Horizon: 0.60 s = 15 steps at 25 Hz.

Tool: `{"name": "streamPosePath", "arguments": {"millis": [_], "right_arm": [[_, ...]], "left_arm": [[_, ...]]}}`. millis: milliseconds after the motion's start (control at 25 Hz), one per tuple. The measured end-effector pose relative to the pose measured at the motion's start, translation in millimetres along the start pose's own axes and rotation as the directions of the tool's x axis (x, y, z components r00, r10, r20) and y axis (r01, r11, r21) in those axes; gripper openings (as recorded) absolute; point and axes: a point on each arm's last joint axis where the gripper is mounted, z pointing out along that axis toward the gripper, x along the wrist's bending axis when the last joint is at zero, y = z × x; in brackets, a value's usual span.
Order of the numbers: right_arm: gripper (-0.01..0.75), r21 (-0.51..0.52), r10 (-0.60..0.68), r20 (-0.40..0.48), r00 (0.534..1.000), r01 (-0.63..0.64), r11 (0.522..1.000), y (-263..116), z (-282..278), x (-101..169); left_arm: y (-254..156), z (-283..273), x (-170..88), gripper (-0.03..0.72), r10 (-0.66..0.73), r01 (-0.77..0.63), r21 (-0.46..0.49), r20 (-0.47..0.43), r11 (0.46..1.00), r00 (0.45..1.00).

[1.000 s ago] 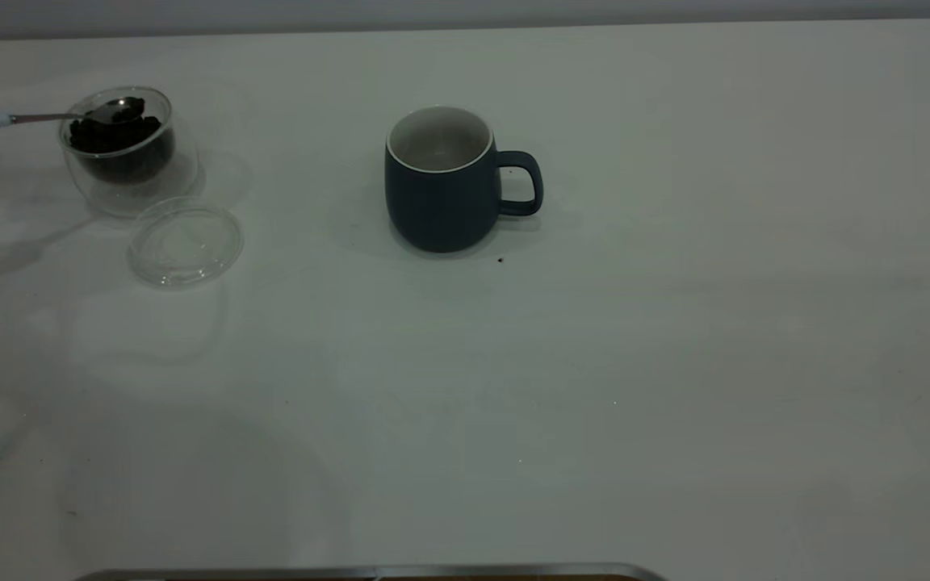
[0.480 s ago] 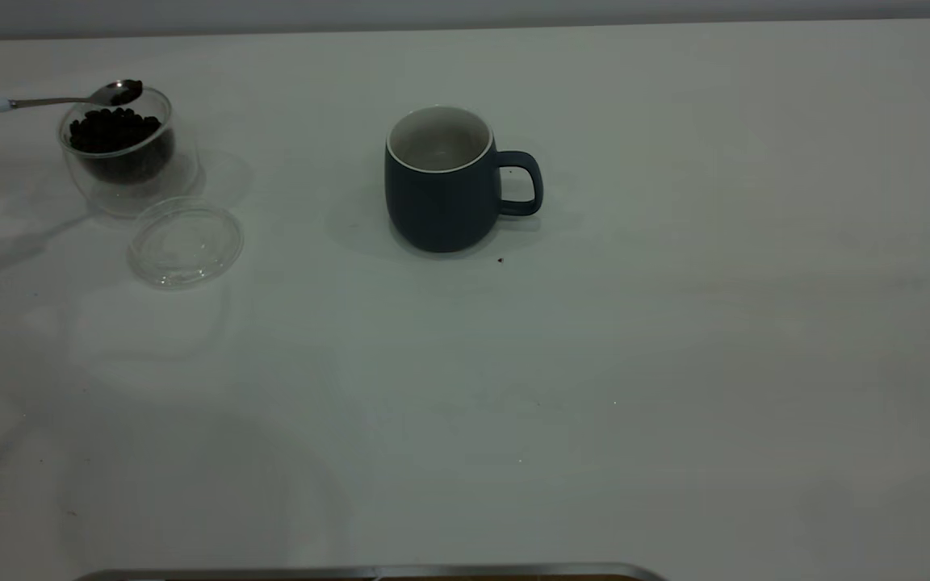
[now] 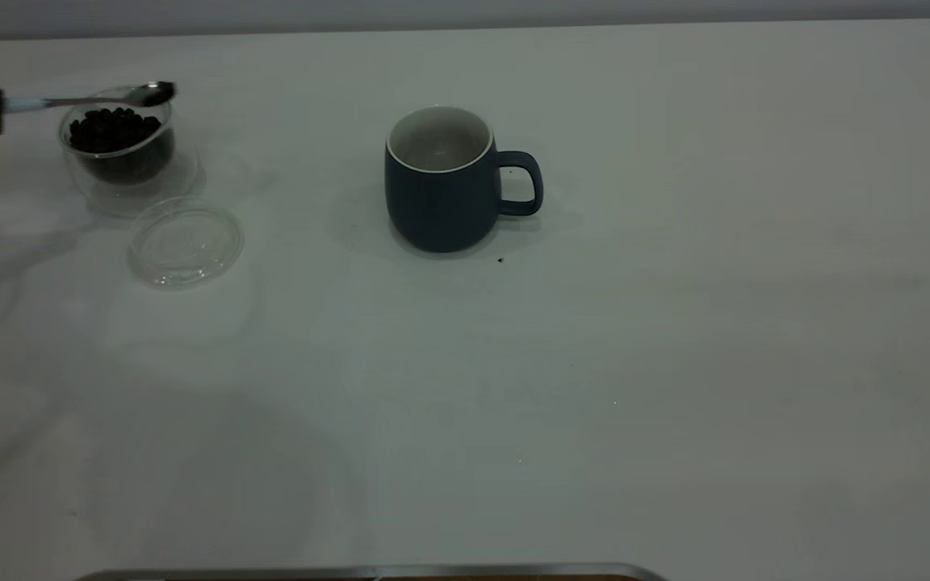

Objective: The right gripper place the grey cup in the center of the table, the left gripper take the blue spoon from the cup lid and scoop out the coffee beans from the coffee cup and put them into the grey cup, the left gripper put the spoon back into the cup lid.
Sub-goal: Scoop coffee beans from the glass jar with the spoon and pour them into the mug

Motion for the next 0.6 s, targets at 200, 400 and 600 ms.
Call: {"name": "streamPosePath", "arguments": {"millis": [200,400,600], "right_arm": [[0.241,0.0,0.0,0.0,1.0,0.0,1.0,0.0,0.0,0.0],[0.241,0.0,0.0,0.0,1.0,0.0,1.0,0.0,0.0,0.0],[0.241,0.0,0.0,0.0,1.0,0.0,1.0,0.0,0.0,0.0]], "left_arm": [[1.1,23.0,-12.0,0.134,0.028,-0.029,0.054,0.02,0.998,0.999],[1.0,40.4,-21.4,0.134,0.048,-0.052,0.094,0.037,0.994,0.998],[0.1,57.4,-30.9,0.134,0.067,-0.074,0.13,0.053,0.989,0.996]]}}
